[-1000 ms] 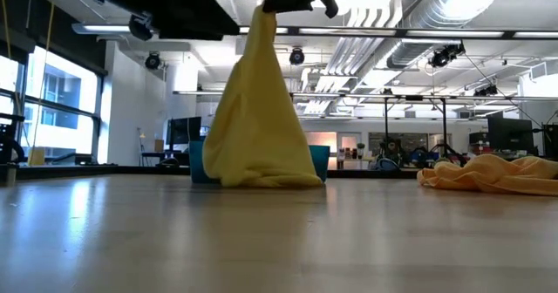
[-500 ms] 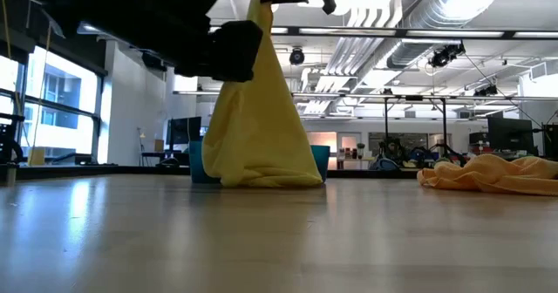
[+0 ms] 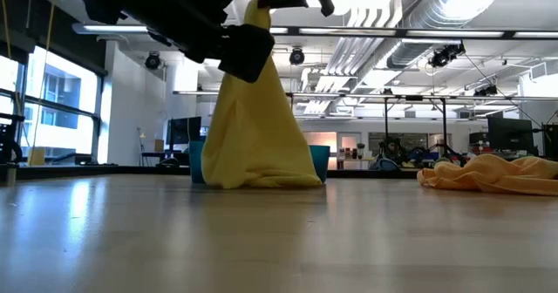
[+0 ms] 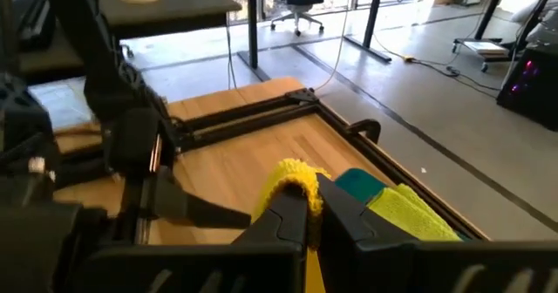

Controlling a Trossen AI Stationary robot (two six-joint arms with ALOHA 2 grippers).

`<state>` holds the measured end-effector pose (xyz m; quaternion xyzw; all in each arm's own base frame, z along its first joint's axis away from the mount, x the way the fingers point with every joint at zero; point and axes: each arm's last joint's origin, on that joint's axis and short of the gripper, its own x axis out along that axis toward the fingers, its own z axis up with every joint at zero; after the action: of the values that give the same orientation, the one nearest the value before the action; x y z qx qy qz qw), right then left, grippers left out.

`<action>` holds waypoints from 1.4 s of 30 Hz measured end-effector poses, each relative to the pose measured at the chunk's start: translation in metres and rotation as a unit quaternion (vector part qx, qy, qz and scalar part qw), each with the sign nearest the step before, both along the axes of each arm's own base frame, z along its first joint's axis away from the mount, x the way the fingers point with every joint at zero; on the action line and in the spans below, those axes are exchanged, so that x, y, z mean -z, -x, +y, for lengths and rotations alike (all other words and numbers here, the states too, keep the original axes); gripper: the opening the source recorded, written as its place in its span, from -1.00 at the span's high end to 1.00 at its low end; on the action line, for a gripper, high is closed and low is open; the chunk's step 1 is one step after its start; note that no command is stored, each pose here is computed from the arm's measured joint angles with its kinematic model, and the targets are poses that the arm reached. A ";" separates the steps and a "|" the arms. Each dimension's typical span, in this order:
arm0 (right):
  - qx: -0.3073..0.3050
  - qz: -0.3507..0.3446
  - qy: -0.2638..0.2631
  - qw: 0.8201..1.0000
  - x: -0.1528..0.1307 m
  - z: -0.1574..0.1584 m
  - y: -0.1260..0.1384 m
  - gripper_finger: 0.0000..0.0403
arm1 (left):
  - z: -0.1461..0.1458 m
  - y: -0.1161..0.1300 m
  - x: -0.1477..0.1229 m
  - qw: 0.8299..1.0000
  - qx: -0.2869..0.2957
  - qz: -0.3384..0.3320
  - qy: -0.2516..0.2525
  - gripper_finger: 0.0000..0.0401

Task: Fold microfiber towels
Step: Fold the yellow microfiber cloth

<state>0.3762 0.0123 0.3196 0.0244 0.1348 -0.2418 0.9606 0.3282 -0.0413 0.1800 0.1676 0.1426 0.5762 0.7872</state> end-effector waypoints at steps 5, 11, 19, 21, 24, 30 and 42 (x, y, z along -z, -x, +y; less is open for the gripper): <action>-0.015 0.012 0.022 1.000 -0.001 0.006 0.002 0.99 | -0.005 0.001 0.002 1.000 0.004 0.012 -0.004 0.30; -0.019 0.004 0.031 0.999 -0.011 0.007 0.008 0.99 | -0.008 0.006 0.008 0.999 -0.013 0.026 -0.016 0.63; -0.024 -0.033 0.031 0.999 -0.038 0.007 0.027 0.99 | -0.007 0.012 0.020 1.000 0.011 0.008 0.014 0.88; -0.027 -0.037 0.033 0.998 -0.044 0.007 0.032 0.99 | -0.007 0.013 0.024 0.999 0.027 0.001 0.036 0.92; -0.032 -0.038 0.033 0.998 -0.048 0.009 0.037 0.99 | -0.007 0.015 0.028 0.997 0.045 -0.006 0.066 0.96; -0.038 -0.010 0.041 0.998 -0.045 0.009 0.042 0.99 | -0.011 0.017 0.032 0.991 0.077 0.002 0.106 0.99; -0.031 -0.015 0.038 0.999 -0.048 0.008 0.044 0.99 | -0.018 0.027 0.046 0.970 0.116 0.032 0.209 0.95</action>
<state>0.3324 0.0207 0.3674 -0.0130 0.1116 -0.2169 0.9697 0.3012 -0.0590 0.1341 0.0326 0.2644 0.4327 0.8613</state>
